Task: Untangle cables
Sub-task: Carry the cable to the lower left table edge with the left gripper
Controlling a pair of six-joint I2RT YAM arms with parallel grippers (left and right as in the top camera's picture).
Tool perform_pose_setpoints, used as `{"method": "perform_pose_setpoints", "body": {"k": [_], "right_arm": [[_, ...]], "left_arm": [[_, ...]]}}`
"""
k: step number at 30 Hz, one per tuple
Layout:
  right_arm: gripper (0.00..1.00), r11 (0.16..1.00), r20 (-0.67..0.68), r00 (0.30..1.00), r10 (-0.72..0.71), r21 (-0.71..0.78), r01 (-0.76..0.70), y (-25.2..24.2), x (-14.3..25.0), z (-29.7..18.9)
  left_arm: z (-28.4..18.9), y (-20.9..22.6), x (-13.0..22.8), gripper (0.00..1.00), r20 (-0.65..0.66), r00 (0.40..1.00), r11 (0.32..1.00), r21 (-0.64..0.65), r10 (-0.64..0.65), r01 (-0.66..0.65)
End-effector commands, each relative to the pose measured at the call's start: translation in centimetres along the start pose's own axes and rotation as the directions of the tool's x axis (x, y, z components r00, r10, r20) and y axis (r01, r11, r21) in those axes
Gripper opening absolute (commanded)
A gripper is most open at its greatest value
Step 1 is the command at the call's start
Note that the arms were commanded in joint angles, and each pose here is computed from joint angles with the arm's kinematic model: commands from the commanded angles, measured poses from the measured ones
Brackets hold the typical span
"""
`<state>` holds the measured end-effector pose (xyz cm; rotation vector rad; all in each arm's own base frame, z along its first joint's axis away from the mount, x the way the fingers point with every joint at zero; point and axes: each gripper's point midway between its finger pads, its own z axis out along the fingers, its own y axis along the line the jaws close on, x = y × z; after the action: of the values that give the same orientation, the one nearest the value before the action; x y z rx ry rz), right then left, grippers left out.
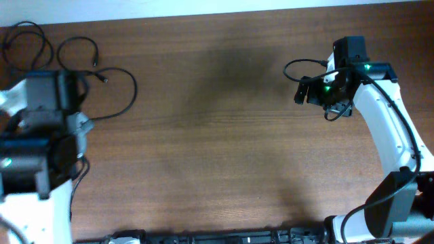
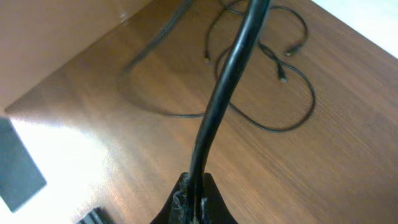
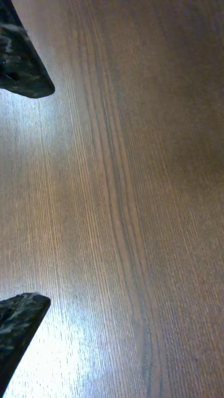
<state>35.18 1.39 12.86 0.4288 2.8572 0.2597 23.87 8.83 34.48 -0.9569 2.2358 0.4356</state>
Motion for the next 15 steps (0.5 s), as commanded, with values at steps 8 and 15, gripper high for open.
{"method": "perform_pose_setpoints", "body": {"k": [8, 15], "right_arm": [[0.99, 1.0, 0.014, 1.0, 0.003, -0.003, -0.003, 0.1, -0.3, -0.4], [0.99, 1.0, 0.014, 1.0, 0.003, -0.002, -0.003, 0.1, -0.3, -0.4]], "left_arm": [[6.9, 5.5, -0.9, 0.0, -0.189, 0.916, 0.933, -0.13, -0.354, 0.335], [16.7, 8.1, 1.0, 0.0, -0.275, 0.73, 0.76, -0.425, -0.626, 0.492]]}}
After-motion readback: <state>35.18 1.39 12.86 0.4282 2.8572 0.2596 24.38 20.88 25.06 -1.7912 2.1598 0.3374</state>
